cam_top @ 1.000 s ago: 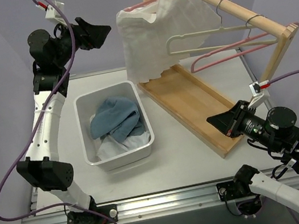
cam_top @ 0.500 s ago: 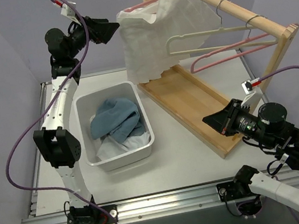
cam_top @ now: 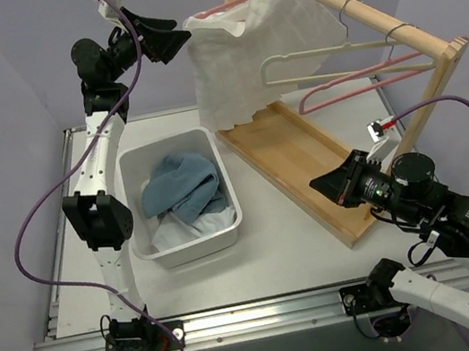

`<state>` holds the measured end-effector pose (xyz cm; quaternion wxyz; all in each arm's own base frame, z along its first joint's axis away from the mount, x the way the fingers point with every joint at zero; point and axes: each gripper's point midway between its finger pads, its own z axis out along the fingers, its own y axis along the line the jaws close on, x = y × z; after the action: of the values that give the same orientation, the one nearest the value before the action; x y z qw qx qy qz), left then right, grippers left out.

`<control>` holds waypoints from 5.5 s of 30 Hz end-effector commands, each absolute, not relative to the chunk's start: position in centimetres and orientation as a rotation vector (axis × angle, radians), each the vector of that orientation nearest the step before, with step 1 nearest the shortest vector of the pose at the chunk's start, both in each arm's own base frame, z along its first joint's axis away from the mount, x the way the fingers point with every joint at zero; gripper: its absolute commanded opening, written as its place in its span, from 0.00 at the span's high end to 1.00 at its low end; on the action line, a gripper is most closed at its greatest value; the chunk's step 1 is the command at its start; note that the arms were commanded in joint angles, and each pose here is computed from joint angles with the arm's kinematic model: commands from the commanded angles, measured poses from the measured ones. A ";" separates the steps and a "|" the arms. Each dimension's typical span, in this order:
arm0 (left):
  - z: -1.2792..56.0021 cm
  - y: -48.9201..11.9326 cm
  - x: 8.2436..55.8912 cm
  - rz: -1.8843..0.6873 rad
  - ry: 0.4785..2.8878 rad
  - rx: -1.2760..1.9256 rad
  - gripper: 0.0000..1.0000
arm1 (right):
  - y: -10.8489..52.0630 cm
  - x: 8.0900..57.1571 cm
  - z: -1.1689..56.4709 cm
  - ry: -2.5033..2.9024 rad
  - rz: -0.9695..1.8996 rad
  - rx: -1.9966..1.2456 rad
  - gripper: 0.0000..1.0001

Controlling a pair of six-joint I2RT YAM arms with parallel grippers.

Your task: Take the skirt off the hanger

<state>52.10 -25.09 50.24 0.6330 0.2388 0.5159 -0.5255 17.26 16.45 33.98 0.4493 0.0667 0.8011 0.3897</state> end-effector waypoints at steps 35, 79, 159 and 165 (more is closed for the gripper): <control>50.2 -32.5 53.4 -1.193 1.164 0.480 0.98 | 14.0 14.9 38.8 1.819 1.042 0.217 1.00; 60.0 -29.3 42.5 -1.416 0.963 0.515 0.98 | 13.8 16.0 36.6 1.875 0.938 0.189 1.00; 33.7 -35.9 21.1 -1.442 1.705 0.775 0.98 | 13.7 24.2 28.0 1.935 0.609 0.403 0.60; 34.3 -35.8 20.6 -1.452 1.691 0.782 0.98 | 12.7 23.7 26.7 1.946 0.570 0.430 0.62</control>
<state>21.77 -35.95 28.52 0.3330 0.2801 0.7192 -0.5417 23.40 13.89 27.02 0.4961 0.1610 0.8137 0.2568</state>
